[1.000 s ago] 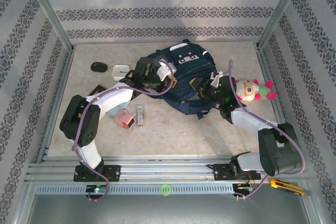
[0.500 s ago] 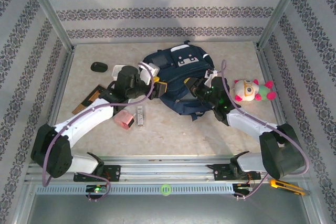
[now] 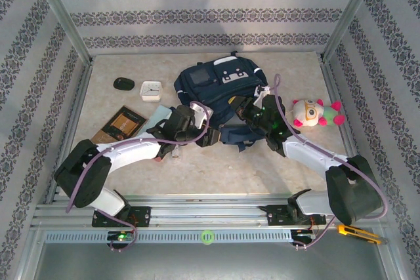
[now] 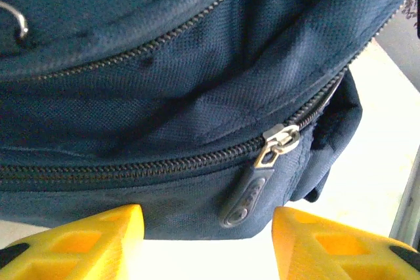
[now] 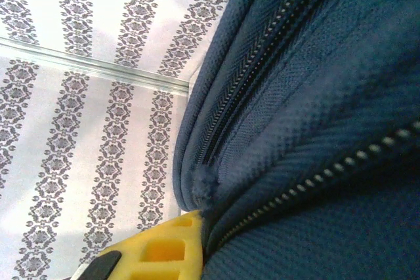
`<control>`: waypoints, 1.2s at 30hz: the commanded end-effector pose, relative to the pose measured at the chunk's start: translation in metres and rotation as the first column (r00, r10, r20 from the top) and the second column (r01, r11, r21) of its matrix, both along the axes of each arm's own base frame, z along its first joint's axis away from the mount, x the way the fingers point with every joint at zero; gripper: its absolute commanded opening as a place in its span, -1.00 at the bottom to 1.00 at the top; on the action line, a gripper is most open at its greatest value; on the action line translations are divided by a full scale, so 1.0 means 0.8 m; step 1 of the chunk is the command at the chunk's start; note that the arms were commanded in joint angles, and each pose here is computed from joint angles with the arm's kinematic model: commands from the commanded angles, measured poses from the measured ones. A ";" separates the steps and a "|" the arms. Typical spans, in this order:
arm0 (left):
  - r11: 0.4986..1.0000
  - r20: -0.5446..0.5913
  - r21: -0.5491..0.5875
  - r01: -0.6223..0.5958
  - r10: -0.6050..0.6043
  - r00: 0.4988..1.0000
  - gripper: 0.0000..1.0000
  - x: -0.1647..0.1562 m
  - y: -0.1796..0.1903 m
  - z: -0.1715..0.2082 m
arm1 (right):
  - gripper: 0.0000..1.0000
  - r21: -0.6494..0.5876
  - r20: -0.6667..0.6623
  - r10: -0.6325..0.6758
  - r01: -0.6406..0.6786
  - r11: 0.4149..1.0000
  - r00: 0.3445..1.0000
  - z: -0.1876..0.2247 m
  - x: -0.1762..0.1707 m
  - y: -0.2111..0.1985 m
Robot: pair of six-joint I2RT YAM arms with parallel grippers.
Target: Pack the student bag
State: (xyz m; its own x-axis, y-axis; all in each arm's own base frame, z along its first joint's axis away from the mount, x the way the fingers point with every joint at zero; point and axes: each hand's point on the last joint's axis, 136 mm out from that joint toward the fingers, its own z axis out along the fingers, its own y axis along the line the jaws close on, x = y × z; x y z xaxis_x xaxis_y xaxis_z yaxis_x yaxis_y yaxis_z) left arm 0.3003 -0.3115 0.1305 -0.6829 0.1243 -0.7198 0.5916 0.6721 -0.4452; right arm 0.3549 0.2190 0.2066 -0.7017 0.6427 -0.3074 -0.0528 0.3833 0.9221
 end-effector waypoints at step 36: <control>0.832 0.099 0.367 -0.415 0.409 0.907 -1.00 0.207 0.180 -0.063 | -1.00 0.079 0.255 0.132 -0.156 0.985 0.958 0.149 -0.036 -0.012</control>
State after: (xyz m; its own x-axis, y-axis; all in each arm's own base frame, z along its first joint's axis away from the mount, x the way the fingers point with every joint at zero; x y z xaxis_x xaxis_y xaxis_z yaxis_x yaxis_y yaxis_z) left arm 0.4470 -0.1955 0.0899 -0.7118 0.0662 -0.6992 0.2776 0.9410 -0.1935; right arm 0.3335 0.2053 0.2670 -0.7372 0.5914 -0.3267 -0.1525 0.3255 0.9332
